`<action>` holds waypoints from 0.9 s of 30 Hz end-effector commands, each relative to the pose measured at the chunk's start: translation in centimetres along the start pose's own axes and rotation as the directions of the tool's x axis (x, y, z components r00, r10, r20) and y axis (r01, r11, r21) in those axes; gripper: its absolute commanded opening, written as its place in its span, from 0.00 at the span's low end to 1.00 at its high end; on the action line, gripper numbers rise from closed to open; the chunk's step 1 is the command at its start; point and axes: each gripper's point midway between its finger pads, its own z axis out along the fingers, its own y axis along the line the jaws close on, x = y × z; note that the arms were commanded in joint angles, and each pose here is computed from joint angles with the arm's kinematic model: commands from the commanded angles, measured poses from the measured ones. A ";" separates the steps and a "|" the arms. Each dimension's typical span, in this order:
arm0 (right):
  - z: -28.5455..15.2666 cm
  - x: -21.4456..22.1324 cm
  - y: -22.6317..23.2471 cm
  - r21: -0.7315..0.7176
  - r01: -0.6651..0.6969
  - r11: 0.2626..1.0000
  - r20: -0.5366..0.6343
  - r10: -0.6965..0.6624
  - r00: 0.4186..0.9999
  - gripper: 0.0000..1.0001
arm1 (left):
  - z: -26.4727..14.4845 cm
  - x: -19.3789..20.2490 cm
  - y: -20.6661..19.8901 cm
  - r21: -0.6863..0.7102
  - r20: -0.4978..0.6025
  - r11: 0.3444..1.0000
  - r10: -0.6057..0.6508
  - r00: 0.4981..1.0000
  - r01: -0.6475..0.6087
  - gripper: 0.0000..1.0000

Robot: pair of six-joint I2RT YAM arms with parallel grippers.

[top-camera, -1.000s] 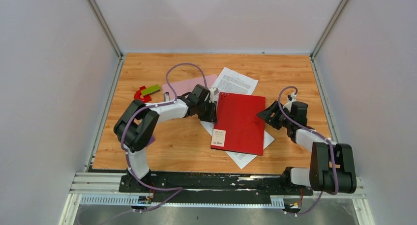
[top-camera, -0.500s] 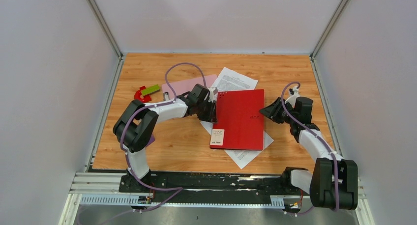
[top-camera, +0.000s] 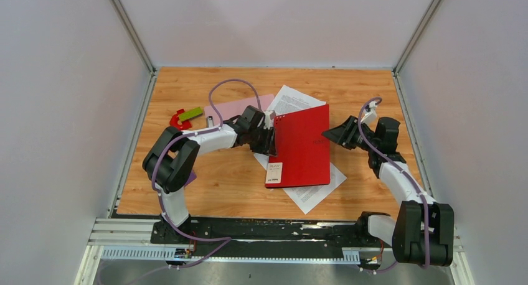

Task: Put the files into the folder

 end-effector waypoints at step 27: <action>-0.1 -0.9 11.8 -0.385 0.027 0.923 -0.063 -0.056 0.996 0.57 | -4.4 -5.6 -9.1 0.267 0.133 0.956 0.085 0.988 -0.118 0.68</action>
